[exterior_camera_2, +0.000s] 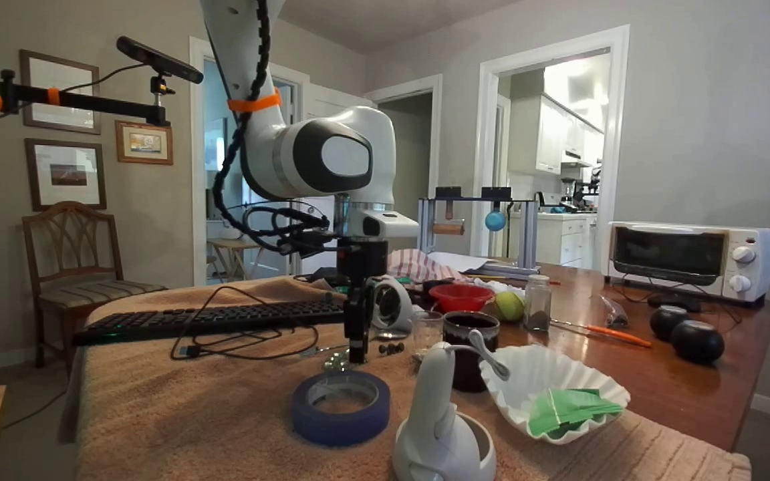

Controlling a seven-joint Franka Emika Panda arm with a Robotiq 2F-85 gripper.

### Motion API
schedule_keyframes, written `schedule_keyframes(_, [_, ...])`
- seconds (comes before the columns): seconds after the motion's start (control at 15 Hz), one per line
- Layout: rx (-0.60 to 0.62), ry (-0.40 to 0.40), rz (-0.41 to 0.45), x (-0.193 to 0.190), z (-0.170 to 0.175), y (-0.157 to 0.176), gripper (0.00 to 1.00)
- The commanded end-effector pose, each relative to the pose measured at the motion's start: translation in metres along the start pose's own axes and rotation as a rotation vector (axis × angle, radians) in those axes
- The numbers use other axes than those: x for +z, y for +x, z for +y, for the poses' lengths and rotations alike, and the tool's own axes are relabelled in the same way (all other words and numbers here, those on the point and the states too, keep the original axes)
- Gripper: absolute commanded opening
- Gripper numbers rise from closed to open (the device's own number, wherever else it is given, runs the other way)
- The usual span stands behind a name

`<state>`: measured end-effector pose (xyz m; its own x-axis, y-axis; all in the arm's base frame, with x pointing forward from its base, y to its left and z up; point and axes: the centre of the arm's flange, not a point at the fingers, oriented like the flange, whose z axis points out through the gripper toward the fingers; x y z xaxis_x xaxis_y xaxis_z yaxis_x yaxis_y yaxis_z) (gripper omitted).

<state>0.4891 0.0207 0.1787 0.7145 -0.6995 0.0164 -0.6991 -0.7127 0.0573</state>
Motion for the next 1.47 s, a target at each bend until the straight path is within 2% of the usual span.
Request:
schedule_keyframes(0.0, [0.023, -0.004, 0.013, 0.009, -0.003, 0.005, 0.37])
schedule_keyframes(0.47, [0.036, -0.012, 0.015, 0.017, -0.002, 0.01, 0.33])
schedule_keyframes(1.07, [0.031, -0.011, 0.015, 0.015, -0.003, 0.009, 0.07])
schedule_keyframes(1.4, [0.021, 0.002, 0.018, -0.011, -0.001, 0.005, 0.05])
